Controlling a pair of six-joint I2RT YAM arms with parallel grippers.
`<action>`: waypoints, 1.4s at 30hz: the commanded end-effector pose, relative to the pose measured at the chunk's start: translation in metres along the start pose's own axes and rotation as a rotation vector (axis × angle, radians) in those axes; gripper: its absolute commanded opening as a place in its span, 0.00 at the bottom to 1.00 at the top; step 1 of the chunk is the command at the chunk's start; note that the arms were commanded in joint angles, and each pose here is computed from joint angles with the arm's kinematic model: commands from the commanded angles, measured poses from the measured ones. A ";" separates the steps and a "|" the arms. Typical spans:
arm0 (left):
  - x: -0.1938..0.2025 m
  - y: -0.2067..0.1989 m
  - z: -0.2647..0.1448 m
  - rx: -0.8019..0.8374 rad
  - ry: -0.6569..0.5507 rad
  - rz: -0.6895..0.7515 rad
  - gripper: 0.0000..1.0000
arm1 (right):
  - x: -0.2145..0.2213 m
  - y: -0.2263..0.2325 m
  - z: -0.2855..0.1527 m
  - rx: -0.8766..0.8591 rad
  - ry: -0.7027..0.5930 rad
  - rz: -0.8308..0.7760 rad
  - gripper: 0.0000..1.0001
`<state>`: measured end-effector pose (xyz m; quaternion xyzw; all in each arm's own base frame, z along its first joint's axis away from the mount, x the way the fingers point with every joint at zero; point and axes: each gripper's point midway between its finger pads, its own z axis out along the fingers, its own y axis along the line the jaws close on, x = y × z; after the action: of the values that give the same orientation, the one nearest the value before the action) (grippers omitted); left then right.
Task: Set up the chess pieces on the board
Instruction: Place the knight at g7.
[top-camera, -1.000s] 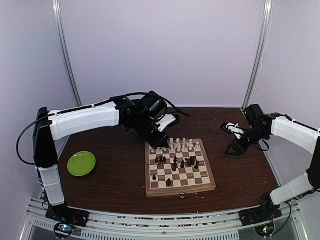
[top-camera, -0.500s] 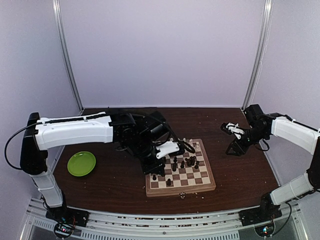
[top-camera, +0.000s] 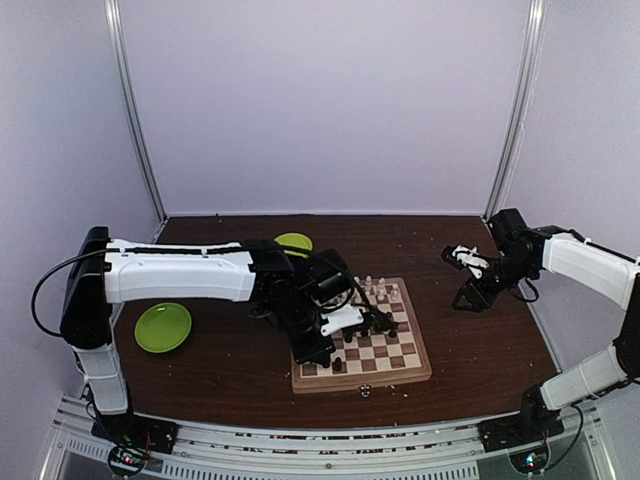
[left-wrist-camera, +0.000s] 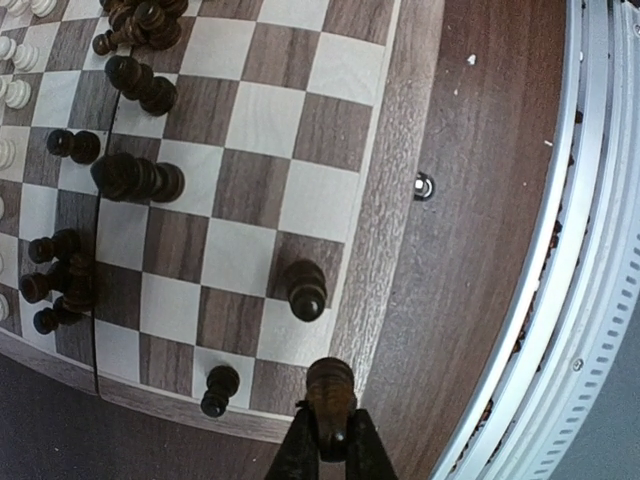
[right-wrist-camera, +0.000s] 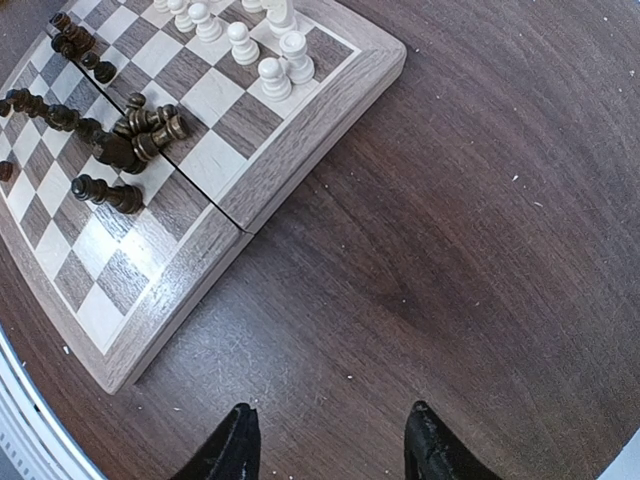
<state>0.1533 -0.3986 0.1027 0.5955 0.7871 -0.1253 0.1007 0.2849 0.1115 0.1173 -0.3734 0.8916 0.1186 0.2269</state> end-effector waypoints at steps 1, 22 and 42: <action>-0.005 0.002 0.015 -0.005 -0.007 0.009 0.07 | 0.001 0.000 0.001 0.006 0.020 -0.015 0.50; 0.009 0.018 0.047 -0.074 0.085 -0.002 0.08 | 0.004 0.000 0.004 0.003 0.039 -0.016 0.50; -0.011 0.019 -0.005 -0.114 0.003 0.012 0.36 | 0.007 0.001 0.006 -0.007 0.056 -0.017 0.51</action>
<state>0.1678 -0.3922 0.0564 0.5929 0.7986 -0.0624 0.0824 0.2811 0.1104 0.1082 -0.3793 0.8946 0.1151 0.2063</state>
